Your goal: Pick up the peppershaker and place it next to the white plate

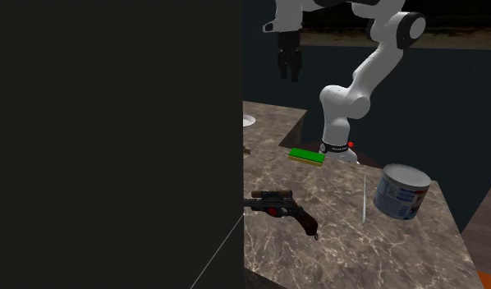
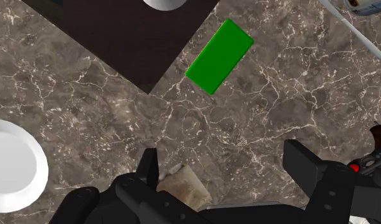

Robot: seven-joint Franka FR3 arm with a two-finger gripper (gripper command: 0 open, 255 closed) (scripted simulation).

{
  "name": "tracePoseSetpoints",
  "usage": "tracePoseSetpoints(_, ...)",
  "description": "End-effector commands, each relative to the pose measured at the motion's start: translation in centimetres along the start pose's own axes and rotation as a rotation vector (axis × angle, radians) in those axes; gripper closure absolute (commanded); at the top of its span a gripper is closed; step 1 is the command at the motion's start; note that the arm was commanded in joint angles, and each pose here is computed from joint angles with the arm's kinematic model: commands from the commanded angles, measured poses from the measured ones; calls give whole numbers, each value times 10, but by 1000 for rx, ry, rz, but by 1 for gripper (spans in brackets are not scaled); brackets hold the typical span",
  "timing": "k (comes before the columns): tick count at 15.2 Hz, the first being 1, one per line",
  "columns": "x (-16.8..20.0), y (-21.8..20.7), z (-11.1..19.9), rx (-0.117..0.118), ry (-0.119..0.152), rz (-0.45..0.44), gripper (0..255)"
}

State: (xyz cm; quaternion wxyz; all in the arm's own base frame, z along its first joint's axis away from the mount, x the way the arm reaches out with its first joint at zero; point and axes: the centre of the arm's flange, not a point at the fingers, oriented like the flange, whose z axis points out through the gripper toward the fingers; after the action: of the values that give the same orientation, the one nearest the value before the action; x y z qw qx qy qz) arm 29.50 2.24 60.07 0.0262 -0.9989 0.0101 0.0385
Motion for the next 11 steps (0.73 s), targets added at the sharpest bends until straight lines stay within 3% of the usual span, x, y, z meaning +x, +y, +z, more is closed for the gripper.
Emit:
tracePoseSetpoints(1, 0, 0, 0, 0, 0, 0, 0)
tracePoseSetpoints(11, 77, -96, 50, -20, 15, -15, 0)
